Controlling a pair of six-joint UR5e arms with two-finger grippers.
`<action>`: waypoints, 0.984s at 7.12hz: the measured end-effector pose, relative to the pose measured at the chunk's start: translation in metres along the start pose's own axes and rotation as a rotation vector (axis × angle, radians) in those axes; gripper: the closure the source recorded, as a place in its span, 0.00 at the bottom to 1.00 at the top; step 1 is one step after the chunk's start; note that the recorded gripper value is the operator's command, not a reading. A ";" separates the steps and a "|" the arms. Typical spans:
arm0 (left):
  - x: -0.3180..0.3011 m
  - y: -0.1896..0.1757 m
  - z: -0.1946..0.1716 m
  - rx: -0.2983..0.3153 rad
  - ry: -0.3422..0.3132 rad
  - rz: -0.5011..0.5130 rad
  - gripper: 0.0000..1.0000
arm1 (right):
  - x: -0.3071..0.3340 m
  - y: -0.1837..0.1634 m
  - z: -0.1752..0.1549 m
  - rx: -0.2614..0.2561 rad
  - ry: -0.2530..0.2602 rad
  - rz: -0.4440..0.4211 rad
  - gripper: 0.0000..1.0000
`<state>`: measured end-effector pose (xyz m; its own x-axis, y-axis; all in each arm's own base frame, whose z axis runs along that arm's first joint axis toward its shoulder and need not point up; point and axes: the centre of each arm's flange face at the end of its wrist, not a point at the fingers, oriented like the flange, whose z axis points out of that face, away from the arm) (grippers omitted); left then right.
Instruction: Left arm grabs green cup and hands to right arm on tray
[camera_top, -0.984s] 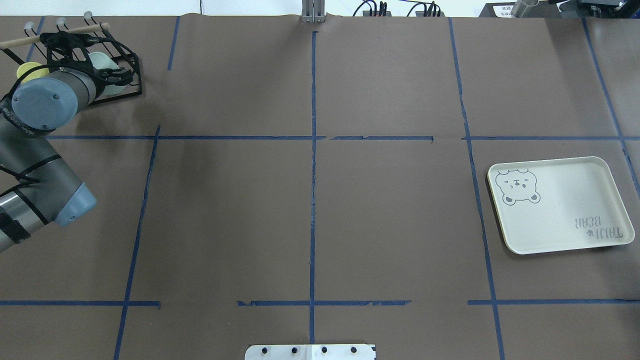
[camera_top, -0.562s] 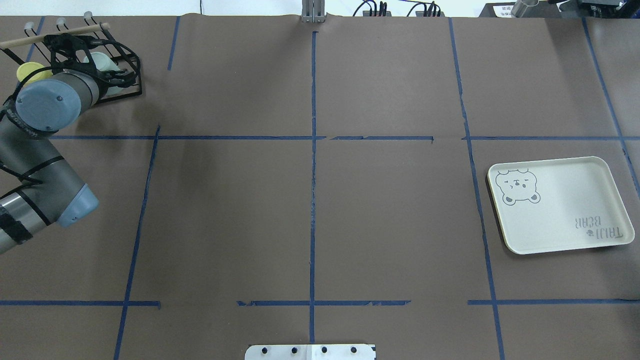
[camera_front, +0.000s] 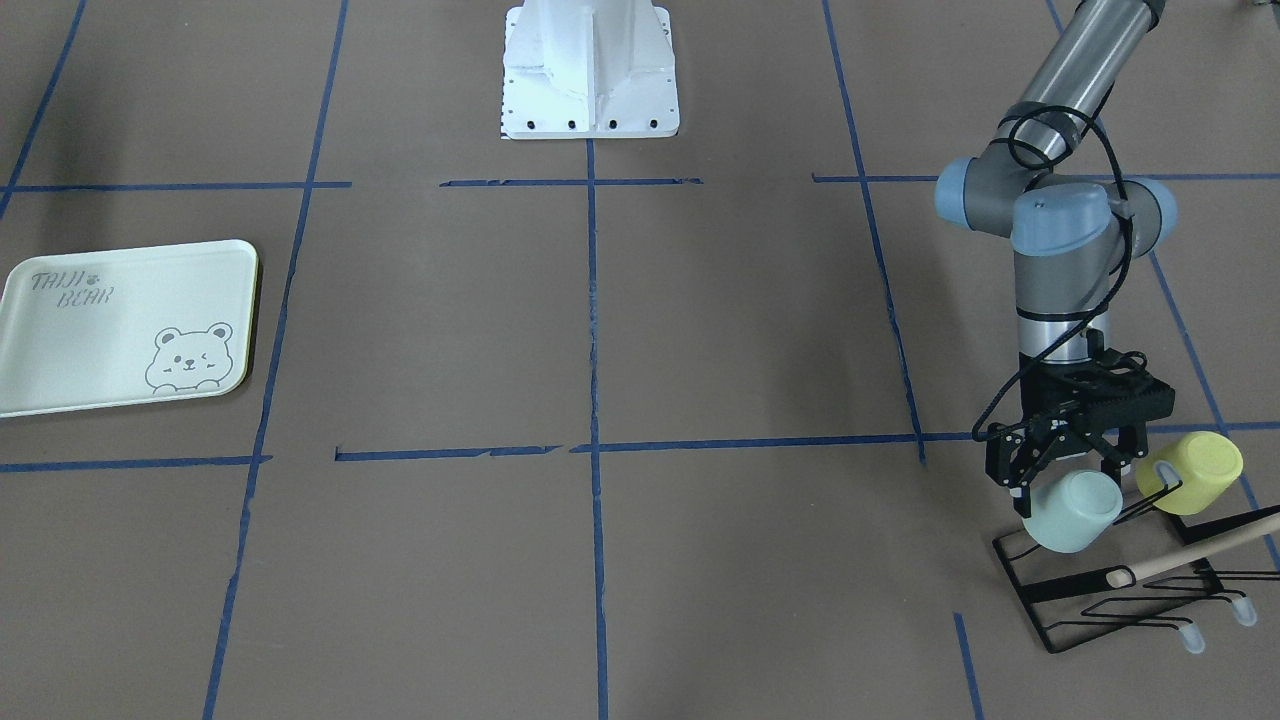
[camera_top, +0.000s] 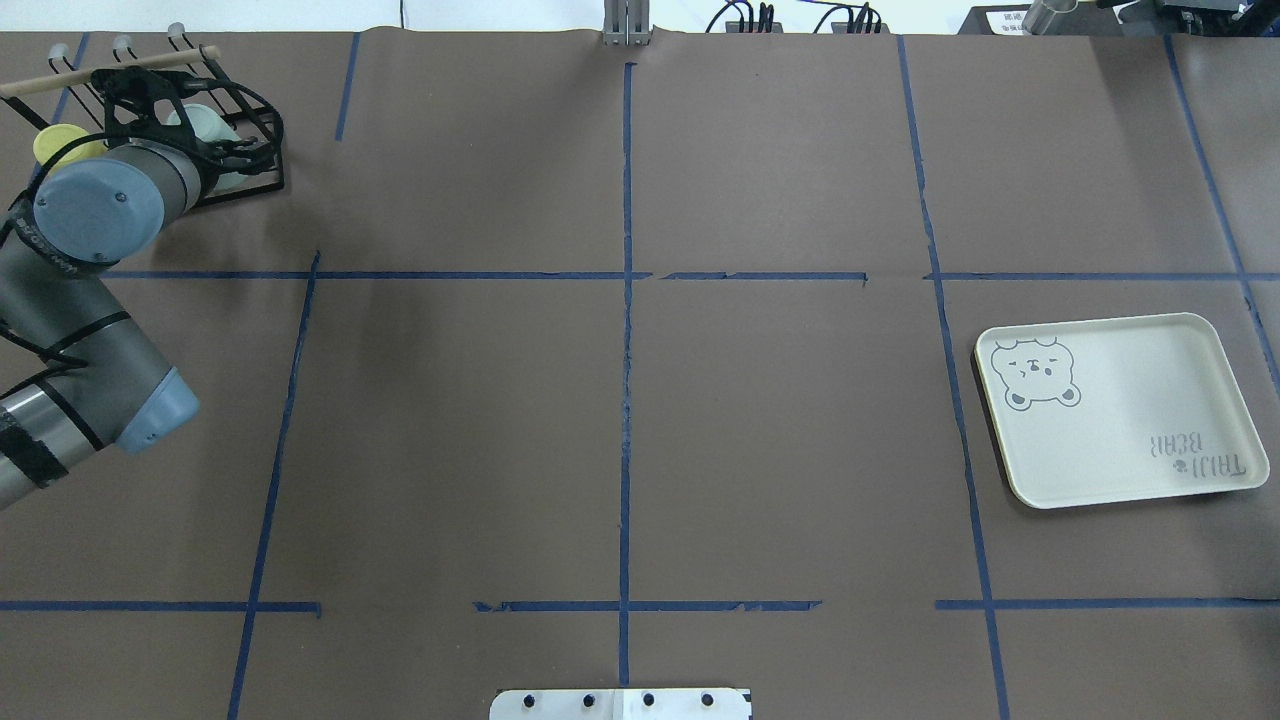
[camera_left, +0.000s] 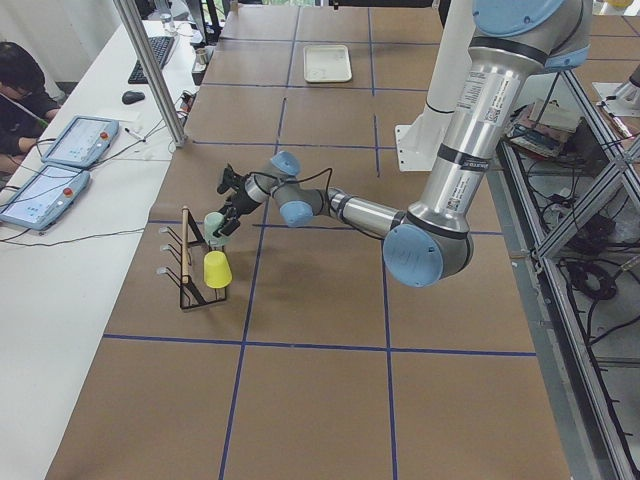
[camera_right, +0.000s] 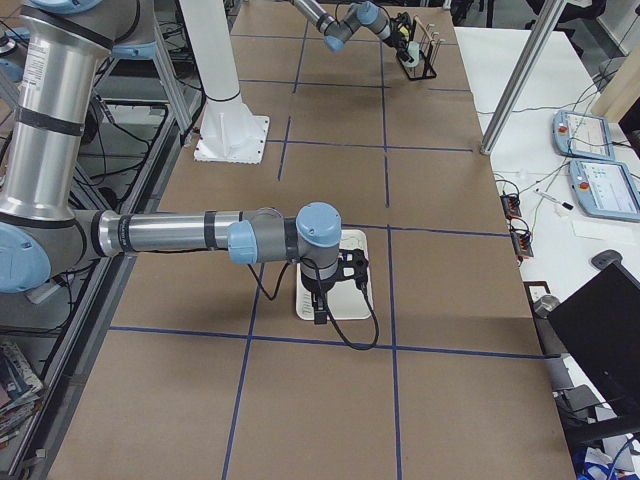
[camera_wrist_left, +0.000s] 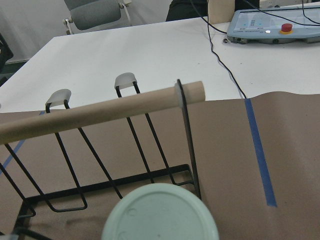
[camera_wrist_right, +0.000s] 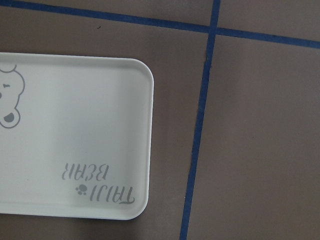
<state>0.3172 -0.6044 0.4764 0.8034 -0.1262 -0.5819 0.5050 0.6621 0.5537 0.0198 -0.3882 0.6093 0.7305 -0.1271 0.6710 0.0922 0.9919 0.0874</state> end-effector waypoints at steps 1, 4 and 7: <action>-0.002 -0.002 0.000 0.003 -0.001 -0.002 0.00 | 0.000 0.000 0.000 0.000 0.000 0.000 0.00; -0.006 -0.006 0.000 0.009 -0.006 -0.006 0.00 | 0.000 0.000 0.000 0.001 0.000 -0.001 0.00; -0.008 -0.009 0.001 0.012 -0.009 -0.008 0.00 | -0.001 0.000 -0.001 0.001 0.000 -0.001 0.00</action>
<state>0.3063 -0.6095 0.4768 0.8021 -0.1383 -0.5810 0.5153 0.6519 0.5563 0.0198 -0.3883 0.6085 0.7301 -0.1281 0.6712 0.0922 0.9918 0.0890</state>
